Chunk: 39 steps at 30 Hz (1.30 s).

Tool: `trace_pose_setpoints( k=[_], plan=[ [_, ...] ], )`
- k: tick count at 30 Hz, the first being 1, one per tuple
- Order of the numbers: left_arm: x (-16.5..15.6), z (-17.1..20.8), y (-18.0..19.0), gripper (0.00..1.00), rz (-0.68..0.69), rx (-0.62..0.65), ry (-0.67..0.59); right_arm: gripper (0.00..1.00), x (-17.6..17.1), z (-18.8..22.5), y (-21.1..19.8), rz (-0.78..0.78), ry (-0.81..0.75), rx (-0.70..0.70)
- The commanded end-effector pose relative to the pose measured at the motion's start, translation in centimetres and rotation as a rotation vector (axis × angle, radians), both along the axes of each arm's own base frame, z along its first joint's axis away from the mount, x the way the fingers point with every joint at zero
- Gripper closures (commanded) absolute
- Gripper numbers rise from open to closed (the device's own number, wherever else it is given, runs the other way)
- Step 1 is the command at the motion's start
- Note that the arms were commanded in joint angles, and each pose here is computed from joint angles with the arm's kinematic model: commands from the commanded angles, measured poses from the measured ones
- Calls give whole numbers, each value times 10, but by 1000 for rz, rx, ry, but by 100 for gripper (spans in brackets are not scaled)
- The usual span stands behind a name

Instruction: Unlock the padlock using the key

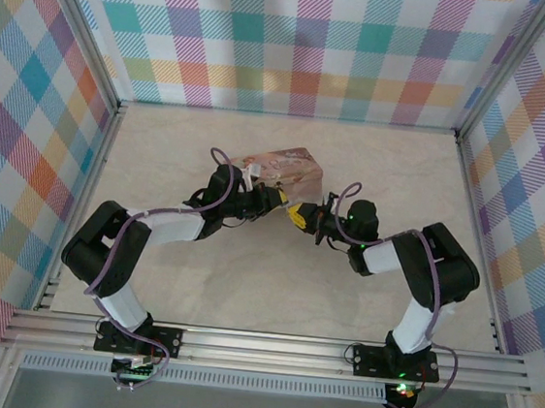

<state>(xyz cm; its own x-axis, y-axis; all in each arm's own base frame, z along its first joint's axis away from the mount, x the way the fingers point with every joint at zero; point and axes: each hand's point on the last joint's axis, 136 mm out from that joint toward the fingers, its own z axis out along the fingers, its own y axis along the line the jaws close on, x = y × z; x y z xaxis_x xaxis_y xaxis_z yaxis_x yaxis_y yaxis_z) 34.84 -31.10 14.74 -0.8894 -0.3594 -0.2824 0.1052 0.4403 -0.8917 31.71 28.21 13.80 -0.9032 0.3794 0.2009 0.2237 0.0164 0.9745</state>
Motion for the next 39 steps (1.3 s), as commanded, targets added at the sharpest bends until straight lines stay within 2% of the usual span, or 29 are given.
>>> trace_pose_setpoints(
  k=[1, 4, 7, 10, 11, 13, 19, 21, 25, 32, 39],
  plan=[
    [-68, 2, -46, 100, -314, -50, 56, 100, 9, 51, 2, -26, -283, -4],
    [-67, 4, -47, 100, -315, -57, 55, 100, 9, 59, 3, -12, -339, -5],
    [-68, 3, -47, 100, -321, -59, 58, 100, 11, 55, 4, -13, -307, 0],
    [-69, 5, -47, 100, -326, -64, 53, 100, 18, 50, 3, -33, -224, 98],
    [-70, 6, -48, 100, -329, -65, 52, 100, 21, 45, 4, -32, -148, 135],
    [-71, 6, -48, 100, -331, -67, 51, 100, 23, 42, 7, -34, -105, 149],
    [-72, 5, -50, 100, -343, -68, 52, 100, 24, 67, 6, -40, -155, 181],
    [-73, 5, -51, 100, -350, -71, 52, 100, 23, 74, 7, -34, -230, 158],
    [-75, 8, -55, 100, -369, -85, 55, 100, 23, 64, 7, -29, -329, 66],
    [-77, 9, -53, 100, -370, -75, 46, 100, 22, 53, 5, -33, -434, 31],
    [-75, 4, -53, 100, -364, -70, 52, 100, 16, 64, 1, -41, -526, 10]
  ],
)
